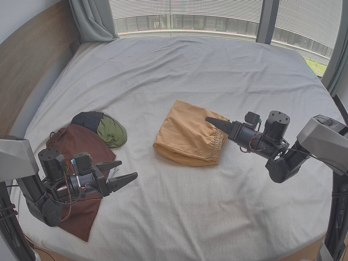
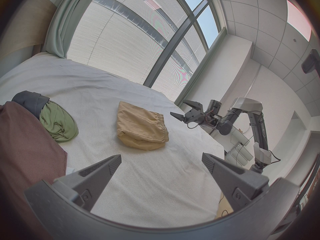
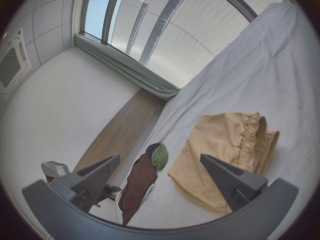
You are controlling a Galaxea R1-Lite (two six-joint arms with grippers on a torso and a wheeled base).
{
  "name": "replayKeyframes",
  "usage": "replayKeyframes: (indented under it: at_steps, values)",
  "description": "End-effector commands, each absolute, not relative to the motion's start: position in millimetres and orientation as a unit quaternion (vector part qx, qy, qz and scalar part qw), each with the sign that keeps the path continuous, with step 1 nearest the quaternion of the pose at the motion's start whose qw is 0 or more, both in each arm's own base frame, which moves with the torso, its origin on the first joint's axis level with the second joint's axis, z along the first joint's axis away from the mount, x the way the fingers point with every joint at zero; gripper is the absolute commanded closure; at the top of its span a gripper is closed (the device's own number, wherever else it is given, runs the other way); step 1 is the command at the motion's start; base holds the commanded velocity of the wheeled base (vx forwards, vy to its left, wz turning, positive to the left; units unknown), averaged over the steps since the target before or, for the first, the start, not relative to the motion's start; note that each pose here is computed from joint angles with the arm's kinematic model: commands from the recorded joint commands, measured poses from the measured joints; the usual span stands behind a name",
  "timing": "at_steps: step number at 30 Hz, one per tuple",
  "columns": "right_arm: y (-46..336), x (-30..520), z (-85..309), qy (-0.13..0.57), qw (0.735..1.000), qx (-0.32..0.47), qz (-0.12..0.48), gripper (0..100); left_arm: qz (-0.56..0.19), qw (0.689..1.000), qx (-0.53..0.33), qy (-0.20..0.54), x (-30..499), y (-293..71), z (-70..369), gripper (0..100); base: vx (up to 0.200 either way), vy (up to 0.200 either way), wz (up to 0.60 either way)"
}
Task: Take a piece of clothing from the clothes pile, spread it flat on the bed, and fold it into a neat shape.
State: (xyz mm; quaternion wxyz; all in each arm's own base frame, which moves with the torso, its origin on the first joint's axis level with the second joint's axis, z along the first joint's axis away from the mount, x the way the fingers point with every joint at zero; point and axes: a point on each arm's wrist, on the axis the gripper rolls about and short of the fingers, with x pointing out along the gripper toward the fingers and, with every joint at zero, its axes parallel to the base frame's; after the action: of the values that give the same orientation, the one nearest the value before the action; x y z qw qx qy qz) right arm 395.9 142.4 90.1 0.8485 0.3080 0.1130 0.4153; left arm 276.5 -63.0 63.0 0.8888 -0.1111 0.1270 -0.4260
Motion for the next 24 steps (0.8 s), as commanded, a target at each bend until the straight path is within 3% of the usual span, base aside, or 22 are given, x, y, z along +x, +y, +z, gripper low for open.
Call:
replayKeyframes:
  at_steps: [1, 8, 14, 24]
  values:
    - [142.4, 432.7, 68.0, 0.122, 0.854, 0.313, 0.397, 0, -0.426, 0.889, -0.112, 0.127, 276.3, -62.8, 63.4, 0, 0.000, 0.000, 0.00]
    - [132.4, 463.9, 51.9, 0.127, 0.861, 0.317, 0.376, 0, -0.427, 0.888, -0.112, 0.127, 276.0, -62.8, 63.1, 0, 0.000, 0.000, 0.00]
    - [129.8, 474.4, 14.0, 0.150, 0.868, 0.322, 0.347, 0, -0.428, 0.888, -0.112, 0.127, 276.0, -62.4, 63.2, 0, 0.000, 0.000, 0.00]
    - [126.1, 469.5, 18.7, 0.139, 0.872, 0.321, 0.344, 0, -0.429, 0.887, -0.113, 0.130, 275.7, -63.3, 62.1, 0, 0.000, 0.000, 0.00]
